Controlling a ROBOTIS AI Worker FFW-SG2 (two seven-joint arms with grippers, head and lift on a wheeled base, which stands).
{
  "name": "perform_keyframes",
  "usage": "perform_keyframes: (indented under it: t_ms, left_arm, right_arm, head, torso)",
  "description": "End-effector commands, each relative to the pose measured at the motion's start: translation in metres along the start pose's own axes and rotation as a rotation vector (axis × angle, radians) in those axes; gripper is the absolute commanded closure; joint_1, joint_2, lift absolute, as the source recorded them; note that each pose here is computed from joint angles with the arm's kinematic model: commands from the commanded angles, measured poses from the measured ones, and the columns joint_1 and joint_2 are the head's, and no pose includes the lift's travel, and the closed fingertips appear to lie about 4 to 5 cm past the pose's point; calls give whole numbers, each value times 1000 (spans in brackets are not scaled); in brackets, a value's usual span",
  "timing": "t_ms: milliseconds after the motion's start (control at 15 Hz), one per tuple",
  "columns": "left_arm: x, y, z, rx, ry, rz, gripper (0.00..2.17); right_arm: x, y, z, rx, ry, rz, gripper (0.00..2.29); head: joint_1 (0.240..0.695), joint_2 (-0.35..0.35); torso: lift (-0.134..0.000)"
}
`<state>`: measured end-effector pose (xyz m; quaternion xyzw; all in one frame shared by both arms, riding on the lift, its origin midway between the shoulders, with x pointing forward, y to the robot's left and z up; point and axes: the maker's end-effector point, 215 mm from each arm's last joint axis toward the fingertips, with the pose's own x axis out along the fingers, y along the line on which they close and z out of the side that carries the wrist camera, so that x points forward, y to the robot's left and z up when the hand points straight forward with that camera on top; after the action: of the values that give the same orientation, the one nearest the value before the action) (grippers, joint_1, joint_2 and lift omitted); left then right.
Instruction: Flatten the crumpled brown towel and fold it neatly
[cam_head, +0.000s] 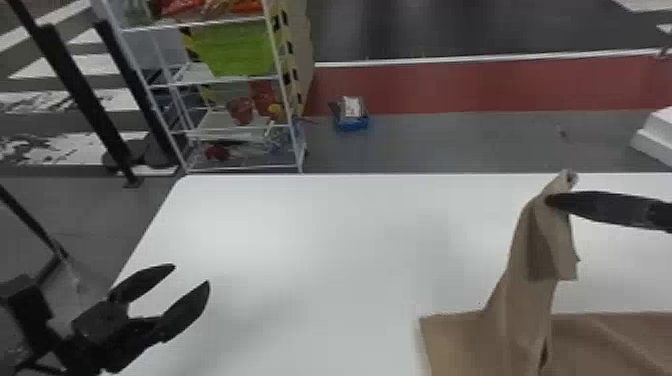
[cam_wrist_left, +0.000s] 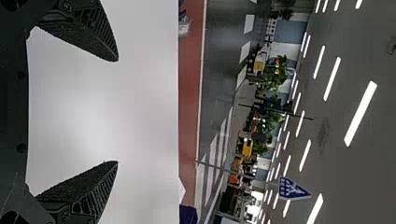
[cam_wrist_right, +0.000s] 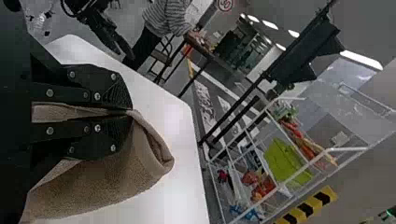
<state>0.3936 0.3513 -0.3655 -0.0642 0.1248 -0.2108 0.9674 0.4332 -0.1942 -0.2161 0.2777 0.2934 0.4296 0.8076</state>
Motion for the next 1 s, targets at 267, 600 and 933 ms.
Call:
perform_keyframes:
  t_ms: [267,600,933]
  left_arm:
    - [-5,5,7,15,-6,20,103]
    - [6,1,4,32,18,13,103]
    - [21,-6,-6,47,50,-5,103]
  right_arm:
    - [-26,20,-7,-24,-9,14,1021]
    - [-114,-9,-8,21,-90,-104,1021]
    - [-165,-51,-80,178,-33,-216,1021]
  head:
    - [695,248]
    - [695,170]
    - [695,32]
  torso:
    - [-124]
    - [-124]
    - [-124]
